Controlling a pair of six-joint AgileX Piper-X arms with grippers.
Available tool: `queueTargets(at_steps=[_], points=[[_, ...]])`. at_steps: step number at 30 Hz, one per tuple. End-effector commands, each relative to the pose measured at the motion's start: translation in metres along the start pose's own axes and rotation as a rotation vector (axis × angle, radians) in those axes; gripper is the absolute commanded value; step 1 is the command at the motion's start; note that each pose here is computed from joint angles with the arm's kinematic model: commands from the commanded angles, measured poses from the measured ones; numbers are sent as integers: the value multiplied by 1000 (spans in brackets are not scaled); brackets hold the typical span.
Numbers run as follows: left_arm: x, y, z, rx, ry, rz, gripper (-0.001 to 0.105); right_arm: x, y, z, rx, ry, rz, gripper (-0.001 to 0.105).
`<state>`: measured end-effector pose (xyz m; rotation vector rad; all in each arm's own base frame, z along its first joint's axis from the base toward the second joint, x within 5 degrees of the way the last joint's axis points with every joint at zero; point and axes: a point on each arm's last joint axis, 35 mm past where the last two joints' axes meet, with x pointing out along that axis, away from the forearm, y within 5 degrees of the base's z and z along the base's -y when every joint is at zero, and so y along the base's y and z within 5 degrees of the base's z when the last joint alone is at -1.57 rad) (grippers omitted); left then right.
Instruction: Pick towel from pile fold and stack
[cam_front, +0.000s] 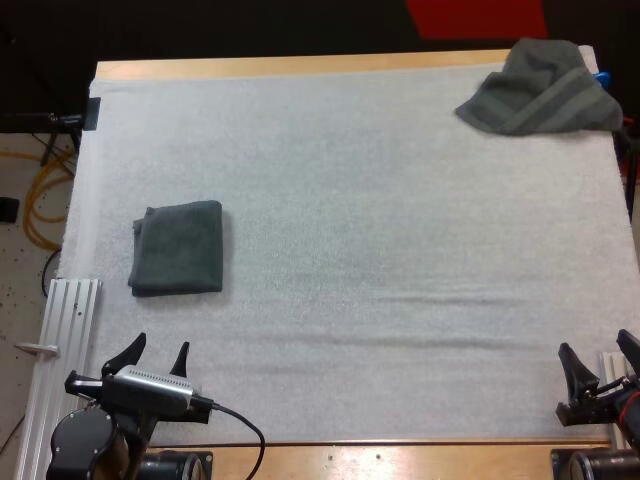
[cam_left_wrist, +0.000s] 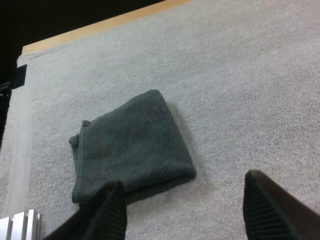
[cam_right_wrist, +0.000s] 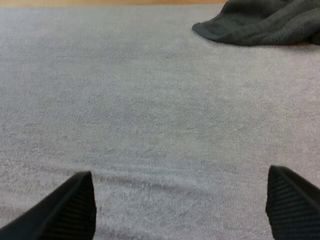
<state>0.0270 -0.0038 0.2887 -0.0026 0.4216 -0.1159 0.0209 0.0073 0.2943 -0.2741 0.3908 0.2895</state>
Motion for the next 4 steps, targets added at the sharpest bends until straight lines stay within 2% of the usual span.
queueTargets(at_steps=[1, 4], points=[[2, 0, 2, -12, -2, -1, 51, 3, -1, 1, -5, 5, 5, 69], [2, 0, 2, -12, -2, -1, 51, 3, -1, 1, -5, 5, 5, 69]])
